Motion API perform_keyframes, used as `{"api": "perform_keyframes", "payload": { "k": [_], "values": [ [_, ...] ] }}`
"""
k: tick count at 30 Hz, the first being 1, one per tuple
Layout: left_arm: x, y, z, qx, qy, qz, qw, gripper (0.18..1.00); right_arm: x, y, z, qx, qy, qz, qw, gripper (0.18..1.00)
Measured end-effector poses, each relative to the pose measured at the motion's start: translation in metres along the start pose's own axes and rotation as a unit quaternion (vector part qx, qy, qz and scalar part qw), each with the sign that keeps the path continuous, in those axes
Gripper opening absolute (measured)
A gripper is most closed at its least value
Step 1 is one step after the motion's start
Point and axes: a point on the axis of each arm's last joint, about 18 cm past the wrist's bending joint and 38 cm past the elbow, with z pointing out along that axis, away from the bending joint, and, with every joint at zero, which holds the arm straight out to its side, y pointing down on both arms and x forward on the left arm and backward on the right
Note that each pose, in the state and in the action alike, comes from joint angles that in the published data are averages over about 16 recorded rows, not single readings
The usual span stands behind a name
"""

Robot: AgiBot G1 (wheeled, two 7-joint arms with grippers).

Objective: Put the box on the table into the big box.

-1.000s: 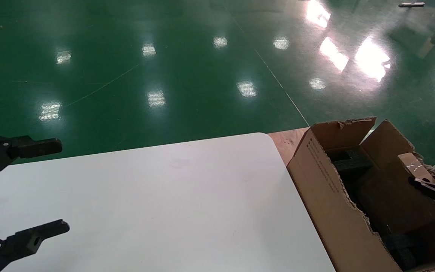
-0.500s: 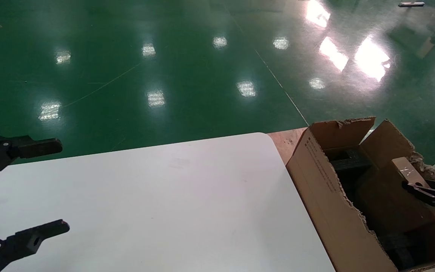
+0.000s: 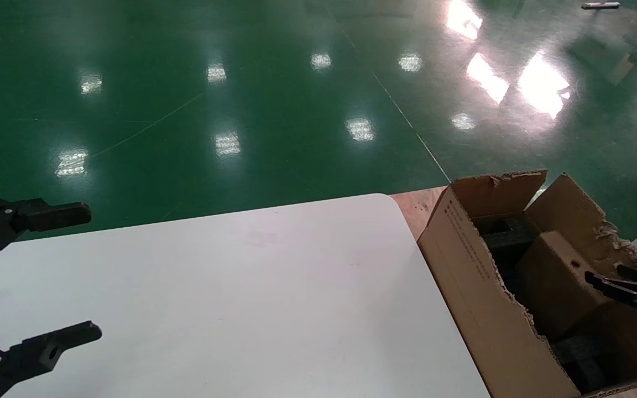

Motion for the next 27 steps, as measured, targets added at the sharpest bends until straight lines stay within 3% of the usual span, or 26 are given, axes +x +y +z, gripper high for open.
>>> {"api": "perform_keyframes", "payload": {
  "k": [8, 16, 21, 27],
  "values": [
    [0.0, 0.0, 0.0, 0.0, 0.0, 0.0, 1.0, 1.001, -0.002, -0.005, 0.001, 0.008, -0.004, -0.002, 1.0, 0.694],
    [0.0, 0.0, 0.0, 0.0, 0.0, 0.0, 1.0, 1.001, -0.017, -0.039, 0.004, 0.06, -0.038, -0.024, 0.997, 0.841],
    [0.0, 0.0, 0.0, 0.0, 0.0, 0.0, 1.0, 1.001, -0.034, -0.073, 0.004, 0.112, -0.073, -0.048, 0.99, 0.91],
    [0.0, 0.0, 0.0, 0.0, 0.0, 0.0, 1.0, 1.001, -0.06, -0.116, -0.001, 0.174, -0.119, -0.082, 0.974, 0.967]
  ]
}}
